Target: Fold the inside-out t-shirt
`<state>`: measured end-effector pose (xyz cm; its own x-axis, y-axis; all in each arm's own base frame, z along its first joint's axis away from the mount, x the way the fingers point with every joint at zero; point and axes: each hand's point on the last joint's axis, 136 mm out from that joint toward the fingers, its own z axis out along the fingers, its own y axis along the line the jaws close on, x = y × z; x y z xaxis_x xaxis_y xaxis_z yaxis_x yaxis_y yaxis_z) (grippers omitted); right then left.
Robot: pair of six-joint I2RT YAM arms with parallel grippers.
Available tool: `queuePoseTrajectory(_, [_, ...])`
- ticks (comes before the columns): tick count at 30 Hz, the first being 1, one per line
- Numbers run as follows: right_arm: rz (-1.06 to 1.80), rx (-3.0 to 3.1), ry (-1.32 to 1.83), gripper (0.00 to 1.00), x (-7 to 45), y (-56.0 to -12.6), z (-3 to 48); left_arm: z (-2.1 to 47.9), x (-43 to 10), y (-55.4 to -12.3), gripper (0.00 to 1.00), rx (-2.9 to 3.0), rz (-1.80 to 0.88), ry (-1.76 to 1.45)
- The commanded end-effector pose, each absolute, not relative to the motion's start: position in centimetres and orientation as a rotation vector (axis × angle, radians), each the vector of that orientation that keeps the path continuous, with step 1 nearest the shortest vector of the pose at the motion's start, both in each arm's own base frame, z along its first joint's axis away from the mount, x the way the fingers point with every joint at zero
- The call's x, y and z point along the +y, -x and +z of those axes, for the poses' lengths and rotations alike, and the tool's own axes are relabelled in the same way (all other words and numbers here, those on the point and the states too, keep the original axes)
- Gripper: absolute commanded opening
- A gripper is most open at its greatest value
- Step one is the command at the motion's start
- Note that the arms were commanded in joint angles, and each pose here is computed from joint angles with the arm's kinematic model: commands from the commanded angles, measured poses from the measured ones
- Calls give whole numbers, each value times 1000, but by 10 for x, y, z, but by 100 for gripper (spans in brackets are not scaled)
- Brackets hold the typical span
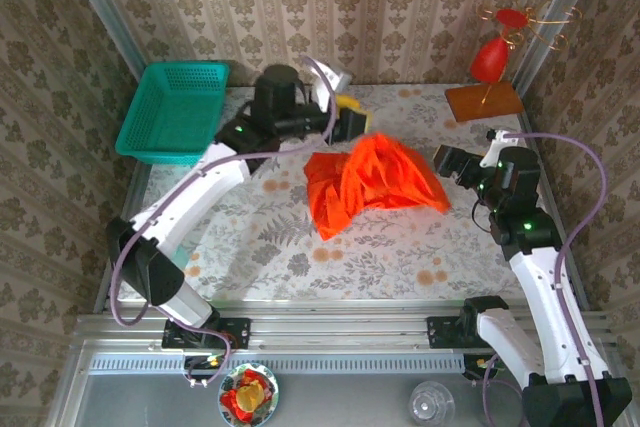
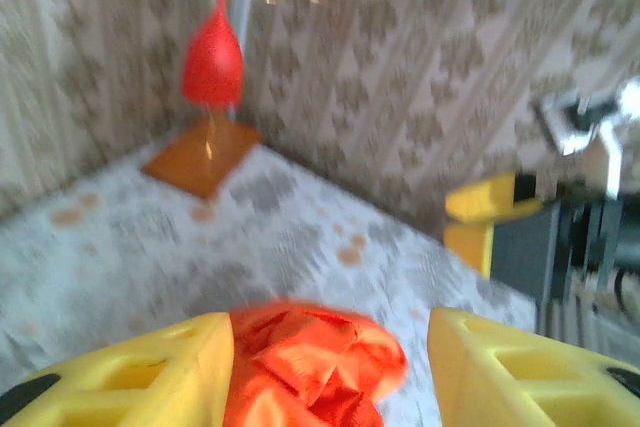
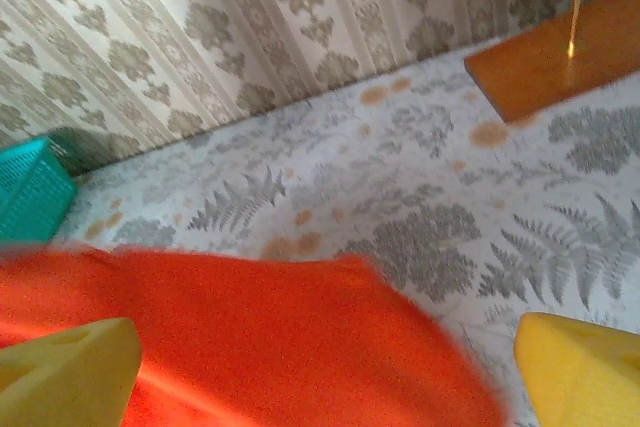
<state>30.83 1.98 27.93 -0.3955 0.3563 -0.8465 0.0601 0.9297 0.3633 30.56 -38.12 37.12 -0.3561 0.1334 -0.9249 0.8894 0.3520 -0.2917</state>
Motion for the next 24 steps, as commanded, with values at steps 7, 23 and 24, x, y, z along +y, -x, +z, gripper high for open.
queuePoseTrajectory(7, [418, 2212, -452, 82, 30, -302, 221, 264, -355, -300, 56, 2056, -988, -772])
queuePoseTrajectory(23, [645, 2639, -390, 67, 86, -265, 110, 84, -359, -279, 57, 2661, -695, -612])
queuePoseTrajectory(24, [656, 2659, -383, 68, 90, -262, 104, 78, -361, -278, 58, 2677, -686, -614])
